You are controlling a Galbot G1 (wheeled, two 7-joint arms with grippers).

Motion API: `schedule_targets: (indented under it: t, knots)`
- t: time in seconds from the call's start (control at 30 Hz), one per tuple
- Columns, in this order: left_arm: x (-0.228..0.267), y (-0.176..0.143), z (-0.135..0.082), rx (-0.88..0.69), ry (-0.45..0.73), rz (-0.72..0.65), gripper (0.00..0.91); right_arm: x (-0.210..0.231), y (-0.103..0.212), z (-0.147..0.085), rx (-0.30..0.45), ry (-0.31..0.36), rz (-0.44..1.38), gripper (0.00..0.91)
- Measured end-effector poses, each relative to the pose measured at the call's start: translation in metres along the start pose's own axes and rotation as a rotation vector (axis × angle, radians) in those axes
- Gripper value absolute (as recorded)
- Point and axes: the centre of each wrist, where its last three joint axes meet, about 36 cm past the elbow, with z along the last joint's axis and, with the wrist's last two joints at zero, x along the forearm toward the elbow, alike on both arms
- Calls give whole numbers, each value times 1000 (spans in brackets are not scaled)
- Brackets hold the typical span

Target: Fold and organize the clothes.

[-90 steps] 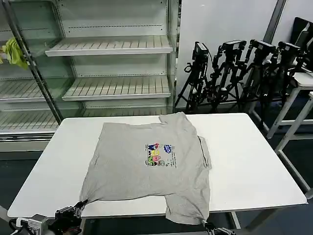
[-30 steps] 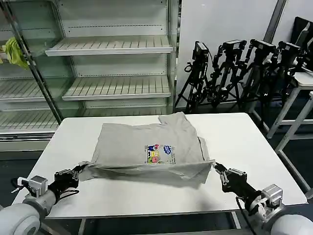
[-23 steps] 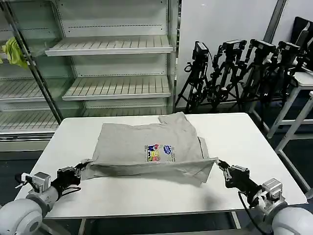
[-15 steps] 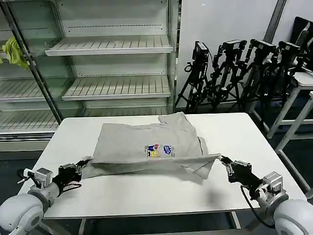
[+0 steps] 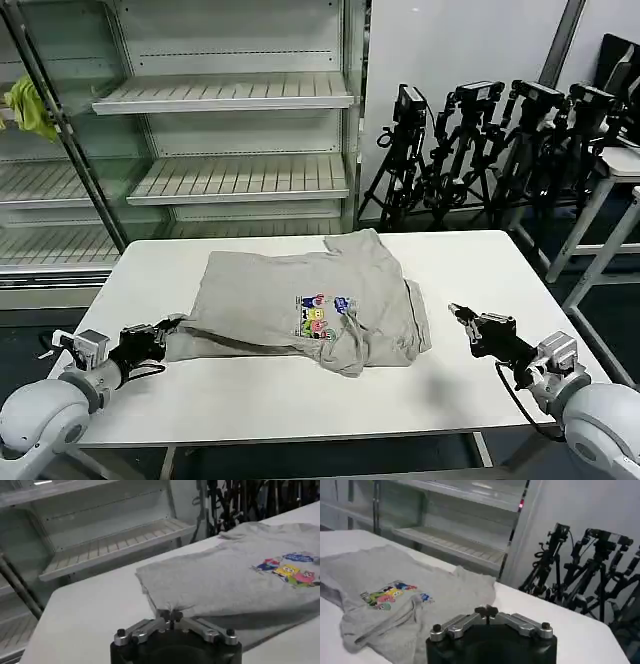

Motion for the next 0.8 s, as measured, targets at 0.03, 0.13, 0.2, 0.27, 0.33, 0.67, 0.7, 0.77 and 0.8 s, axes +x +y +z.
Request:
schedule_targets:
  t: [0.03,0.13,0.2,0.27,0.33,0.67,0.7,0.77,0.8]
  knots:
    - [-1,1,0,-2,0,0,50,0,0,0,1,-1,-1,0]
    - [-4,2,-1,-3,1,0,50,0,2,1,0,-2,-5,907]
    - [-5,1,-2,-4,-1,2,50,-1,5,3,-2,-2,-11,907]
    - [-6,0,-2,-5,-1,6,50,-1,9,4,-5,-6,-16,907]
    - [-6,-2,-1,-5,0,10,50,-3,13,6,-10,-10,-20,907]
    - [-3,-8,-1,-9,-2,19,50,-25,37,21,-56,-45,-58,907]
    - [-2,-9,0,-9,-3,18,50,-28,39,22,-61,-50,-62,907]
    - [-1,-10,0,-7,-5,18,50,-36,46,25,-74,-61,-70,907]
    - [-1,-10,0,-6,-5,19,50,-41,49,26,-80,-67,-75,907]
